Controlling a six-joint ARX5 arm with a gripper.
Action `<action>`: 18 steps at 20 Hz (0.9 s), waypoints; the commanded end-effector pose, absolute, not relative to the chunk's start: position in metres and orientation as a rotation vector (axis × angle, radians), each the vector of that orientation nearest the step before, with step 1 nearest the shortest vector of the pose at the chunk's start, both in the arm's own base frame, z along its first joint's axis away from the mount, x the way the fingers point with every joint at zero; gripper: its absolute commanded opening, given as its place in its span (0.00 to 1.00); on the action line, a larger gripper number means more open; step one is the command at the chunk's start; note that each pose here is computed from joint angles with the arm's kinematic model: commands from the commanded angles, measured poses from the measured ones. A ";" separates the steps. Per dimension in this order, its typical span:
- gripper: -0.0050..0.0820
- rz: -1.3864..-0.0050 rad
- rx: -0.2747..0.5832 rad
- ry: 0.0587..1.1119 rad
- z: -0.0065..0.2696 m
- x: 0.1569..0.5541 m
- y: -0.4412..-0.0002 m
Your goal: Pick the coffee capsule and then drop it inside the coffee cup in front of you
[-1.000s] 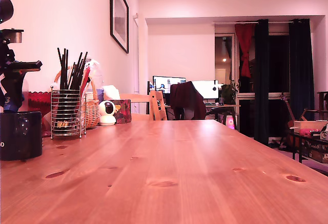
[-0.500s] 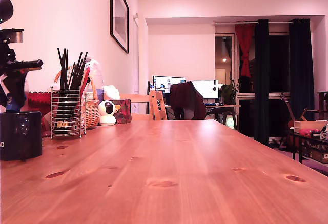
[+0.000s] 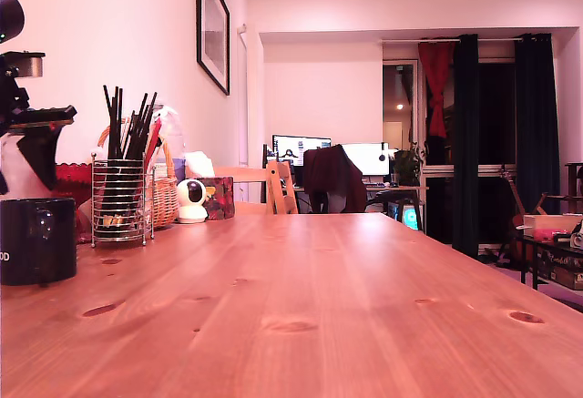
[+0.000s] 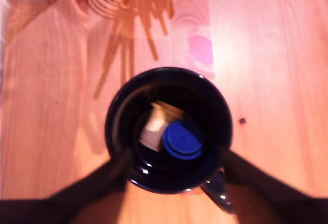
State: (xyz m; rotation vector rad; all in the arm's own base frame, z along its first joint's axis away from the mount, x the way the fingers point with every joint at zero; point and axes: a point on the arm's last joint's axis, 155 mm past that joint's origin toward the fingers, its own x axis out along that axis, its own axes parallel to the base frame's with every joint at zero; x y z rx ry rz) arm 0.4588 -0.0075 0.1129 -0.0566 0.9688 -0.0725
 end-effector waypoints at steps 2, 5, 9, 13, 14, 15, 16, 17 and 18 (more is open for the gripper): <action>0.04 -0.097 -0.047 0.919 0.135 0.459 -0.016; 0.05 -0.112 -0.040 0.874 0.155 0.457 -0.023; 0.05 -0.138 -0.037 0.830 0.177 0.447 -0.031; 0.05 -0.148 -0.037 0.794 0.191 0.434 -0.034; 0.05 -0.153 -0.041 0.778 0.195 0.431 -0.035; 0.05 -0.160 -0.047 0.766 0.198 0.426 -0.037; 0.05 -0.168 -0.048 0.758 0.199 0.420 -0.039; 0.05 -0.168 -0.048 0.753 0.199 0.415 -0.039; 0.05 -0.169 -0.047 0.738 0.201 0.410 -0.039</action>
